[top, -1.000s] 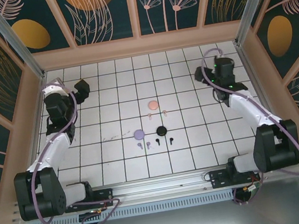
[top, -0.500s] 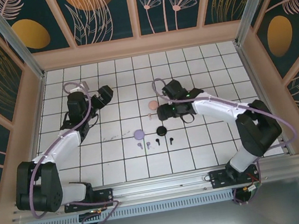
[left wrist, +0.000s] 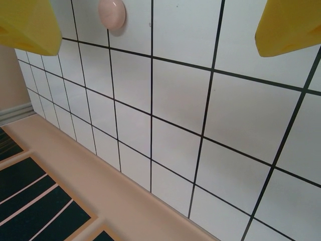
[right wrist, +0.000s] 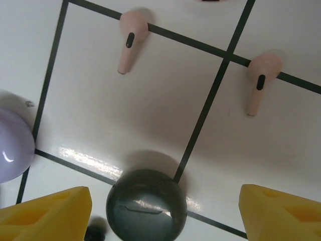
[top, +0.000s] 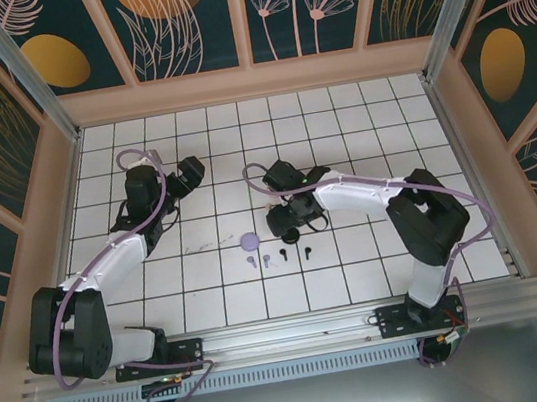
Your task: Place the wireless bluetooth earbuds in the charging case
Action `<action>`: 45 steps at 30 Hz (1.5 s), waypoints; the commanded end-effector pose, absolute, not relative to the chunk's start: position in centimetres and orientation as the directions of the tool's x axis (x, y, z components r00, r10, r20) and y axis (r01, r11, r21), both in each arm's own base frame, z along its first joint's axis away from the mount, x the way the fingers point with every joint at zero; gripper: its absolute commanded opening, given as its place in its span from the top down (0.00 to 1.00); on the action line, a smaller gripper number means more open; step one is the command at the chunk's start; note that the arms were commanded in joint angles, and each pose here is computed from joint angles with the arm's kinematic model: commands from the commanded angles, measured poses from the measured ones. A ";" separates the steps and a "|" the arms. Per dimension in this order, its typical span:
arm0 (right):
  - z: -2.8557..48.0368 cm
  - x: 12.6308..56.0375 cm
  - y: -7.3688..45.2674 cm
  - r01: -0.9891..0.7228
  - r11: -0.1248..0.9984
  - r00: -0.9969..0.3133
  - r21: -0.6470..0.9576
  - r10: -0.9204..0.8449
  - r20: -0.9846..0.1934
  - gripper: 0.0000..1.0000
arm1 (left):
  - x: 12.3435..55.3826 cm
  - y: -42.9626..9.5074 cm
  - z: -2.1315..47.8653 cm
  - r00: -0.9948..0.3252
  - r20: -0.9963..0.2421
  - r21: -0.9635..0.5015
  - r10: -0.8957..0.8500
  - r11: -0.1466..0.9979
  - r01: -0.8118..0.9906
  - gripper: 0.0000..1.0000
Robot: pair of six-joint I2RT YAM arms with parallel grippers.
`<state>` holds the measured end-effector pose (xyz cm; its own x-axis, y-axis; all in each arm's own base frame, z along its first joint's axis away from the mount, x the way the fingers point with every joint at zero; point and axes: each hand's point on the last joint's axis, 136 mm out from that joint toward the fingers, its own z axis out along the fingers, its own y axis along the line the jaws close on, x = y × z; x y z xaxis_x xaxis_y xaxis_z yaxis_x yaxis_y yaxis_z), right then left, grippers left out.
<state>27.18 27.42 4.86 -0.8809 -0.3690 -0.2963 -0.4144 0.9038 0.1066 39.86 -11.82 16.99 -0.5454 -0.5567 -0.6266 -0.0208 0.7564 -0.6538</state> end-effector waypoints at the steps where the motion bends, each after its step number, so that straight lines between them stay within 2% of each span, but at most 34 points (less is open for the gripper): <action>1: 4.7 26.9 27.3 -0.427 0.903 -0.876 0.054 -0.398 -0.273 0.23 | 40.2 -11.8 17.4 -0.540 -0.636 -0.643 -0.551 0.766 -0.023 0.01; 9: 3.4 25.8 27.6 -0.428 0.904 -0.878 0.007 -0.414 -0.239 0.24 | 40.1 -11.7 17.6 -0.535 -0.646 -0.635 -0.544 0.773 -0.020 0.01; 35: 1.3 25.5 28.3 -0.393 0.919 -0.898 0.007 -0.383 -0.215 0.34 | 40.2 -11.8 17.3 -0.542 -0.645 -0.632 -0.539 0.774 -0.017 0.01; 40: 1.1 25.2 28.4 -0.395 0.919 -0.899 0.007 -0.385 -0.208 0.42 | 40.3 -11.8 17.8 -0.541 -0.636 -0.642 -0.550 0.766 -0.024 0.01; 45: 1.8 25.1 28.5 -0.381 0.924 -0.903 0.023 -0.367 -0.222 0.53 | 40.1 -11.3 18.0 -0.541 -0.553 -0.690 -0.634 0.712 -0.129 0.01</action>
